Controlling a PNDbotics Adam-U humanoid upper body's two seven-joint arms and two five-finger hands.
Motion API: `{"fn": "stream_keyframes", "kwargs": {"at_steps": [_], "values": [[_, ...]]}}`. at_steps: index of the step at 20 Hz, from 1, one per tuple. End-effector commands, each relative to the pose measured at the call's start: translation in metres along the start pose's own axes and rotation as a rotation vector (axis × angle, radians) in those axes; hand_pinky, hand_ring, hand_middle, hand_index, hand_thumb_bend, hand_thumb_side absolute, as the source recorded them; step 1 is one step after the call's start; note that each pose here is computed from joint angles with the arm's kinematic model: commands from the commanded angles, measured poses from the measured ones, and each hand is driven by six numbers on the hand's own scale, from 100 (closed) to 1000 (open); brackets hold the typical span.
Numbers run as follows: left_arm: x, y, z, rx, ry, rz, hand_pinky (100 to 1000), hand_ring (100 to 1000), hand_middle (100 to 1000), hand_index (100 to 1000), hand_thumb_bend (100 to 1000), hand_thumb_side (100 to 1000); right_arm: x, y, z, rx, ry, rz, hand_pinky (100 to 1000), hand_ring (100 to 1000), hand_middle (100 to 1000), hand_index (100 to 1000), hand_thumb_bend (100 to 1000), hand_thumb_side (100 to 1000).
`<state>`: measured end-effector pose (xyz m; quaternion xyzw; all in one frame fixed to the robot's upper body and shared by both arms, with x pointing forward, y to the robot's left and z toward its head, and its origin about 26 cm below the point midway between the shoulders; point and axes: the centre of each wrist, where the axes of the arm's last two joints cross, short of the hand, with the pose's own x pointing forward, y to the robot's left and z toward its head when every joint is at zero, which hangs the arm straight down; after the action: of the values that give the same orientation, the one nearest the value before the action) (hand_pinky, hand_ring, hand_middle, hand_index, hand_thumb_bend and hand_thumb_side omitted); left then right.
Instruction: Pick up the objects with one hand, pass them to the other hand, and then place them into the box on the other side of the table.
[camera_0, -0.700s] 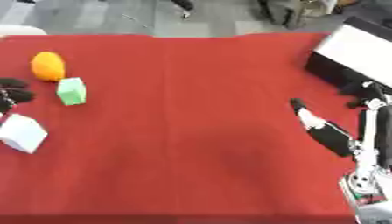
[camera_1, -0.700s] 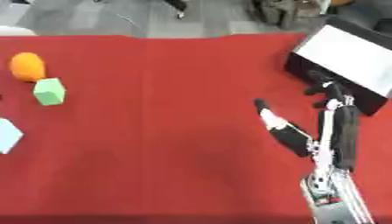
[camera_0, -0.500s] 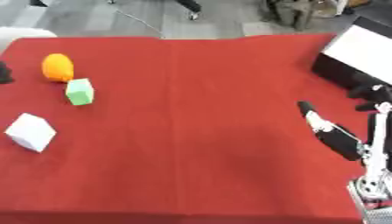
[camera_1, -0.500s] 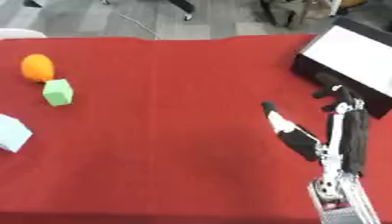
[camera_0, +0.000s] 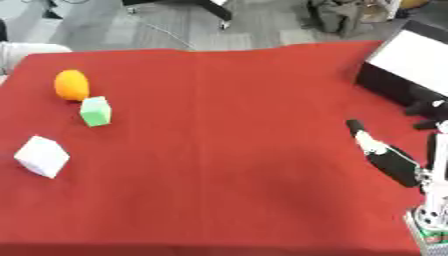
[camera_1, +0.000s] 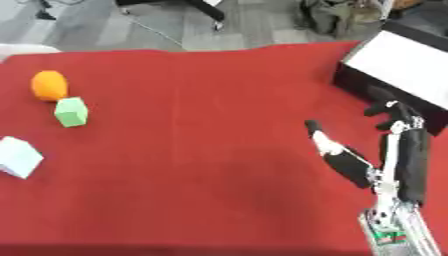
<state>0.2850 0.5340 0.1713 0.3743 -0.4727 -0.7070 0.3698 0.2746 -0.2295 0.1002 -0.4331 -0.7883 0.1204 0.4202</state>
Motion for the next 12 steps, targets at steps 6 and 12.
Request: {"fn": "stream_keyframes", "kwargs": {"at_steps": [6,12], "values": [[-0.023,-0.017,-0.015,-0.121,0.022,-0.086,795,753,739,853,705,342,0.002,-0.003,-0.003,0.004,-0.03,0.0,516,703,497,781,657,488],[-0.023,-0.024,-0.043,-0.09,0.016,-0.069,795,748,737,849,653,336,0.003,-0.003,-0.003,0.01,-0.032,-0.007,516,703,497,781,657,488]]}}
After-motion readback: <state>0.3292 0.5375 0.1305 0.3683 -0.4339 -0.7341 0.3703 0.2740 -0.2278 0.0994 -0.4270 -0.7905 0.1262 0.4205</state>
